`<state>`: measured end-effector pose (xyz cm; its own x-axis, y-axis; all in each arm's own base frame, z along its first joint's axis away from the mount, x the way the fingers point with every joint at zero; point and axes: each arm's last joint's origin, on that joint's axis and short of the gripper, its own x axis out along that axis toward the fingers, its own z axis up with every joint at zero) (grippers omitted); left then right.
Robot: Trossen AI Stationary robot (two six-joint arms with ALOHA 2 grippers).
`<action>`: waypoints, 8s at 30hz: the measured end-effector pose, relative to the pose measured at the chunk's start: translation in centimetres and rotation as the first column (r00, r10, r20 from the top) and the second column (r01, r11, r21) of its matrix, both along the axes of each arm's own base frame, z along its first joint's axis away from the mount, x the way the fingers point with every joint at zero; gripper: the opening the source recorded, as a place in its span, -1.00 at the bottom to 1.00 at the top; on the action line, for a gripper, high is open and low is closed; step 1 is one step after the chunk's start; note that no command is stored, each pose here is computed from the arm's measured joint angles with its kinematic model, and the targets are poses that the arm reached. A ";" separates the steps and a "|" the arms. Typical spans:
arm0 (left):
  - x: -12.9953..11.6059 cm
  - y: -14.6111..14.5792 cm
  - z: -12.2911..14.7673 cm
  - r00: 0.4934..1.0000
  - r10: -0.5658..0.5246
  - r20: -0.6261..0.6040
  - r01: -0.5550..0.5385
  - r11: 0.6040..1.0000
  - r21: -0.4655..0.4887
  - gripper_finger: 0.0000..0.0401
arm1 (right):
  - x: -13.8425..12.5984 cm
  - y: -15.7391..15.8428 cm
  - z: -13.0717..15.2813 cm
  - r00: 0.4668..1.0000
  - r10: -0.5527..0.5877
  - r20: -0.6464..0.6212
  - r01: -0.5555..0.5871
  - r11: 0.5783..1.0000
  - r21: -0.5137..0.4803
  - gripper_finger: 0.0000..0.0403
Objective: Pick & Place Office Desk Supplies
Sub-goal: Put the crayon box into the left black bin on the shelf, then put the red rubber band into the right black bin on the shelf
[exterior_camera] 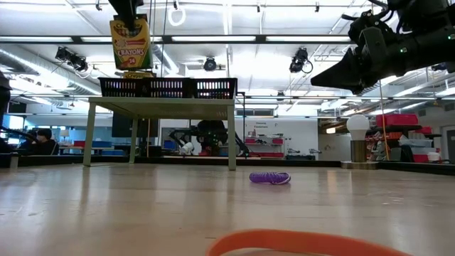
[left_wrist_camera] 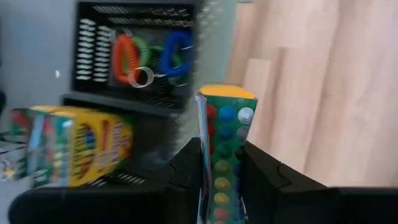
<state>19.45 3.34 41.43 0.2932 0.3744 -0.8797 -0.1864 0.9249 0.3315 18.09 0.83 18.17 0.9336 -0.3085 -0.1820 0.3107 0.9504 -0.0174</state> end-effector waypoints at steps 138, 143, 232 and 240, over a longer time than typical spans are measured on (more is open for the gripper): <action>-1.9 0.1 -9.5 0.962 0.267 -0.054 -0.250 0.946 0.207 -0.97 | 0.0 0.0 0.1 1.000 0.011 0.021 -0.012 1.000 0.020 -0.93; -1.9 0.2 -9.4 0.960 0.277 -0.046 -0.256 0.931 0.259 -0.97 | 0.0 0.0 0.1 1.000 0.011 0.021 -0.012 1.000 0.019 -0.93; -2.3 9.1 -6.1 0.900 0.412 0.140 -0.429 0.785 0.446 -0.74 | 0.0 0.0 0.1 1.000 0.011 0.020 -0.012 1.000 0.018 -0.93; -2.3 9.0 -4.8 0.894 0.411 0.180 -0.447 0.776 0.445 -0.63 | 0.0 0.0 0.1 1.000 0.011 0.020 -0.012 1.000 0.018 -0.93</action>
<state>17.13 12.39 36.60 0.0564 0.8317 -0.5523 -0.5654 0.4825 0.6689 18.13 0.87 18.32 0.9406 -0.2946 -0.1690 0.2998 0.9540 0.0061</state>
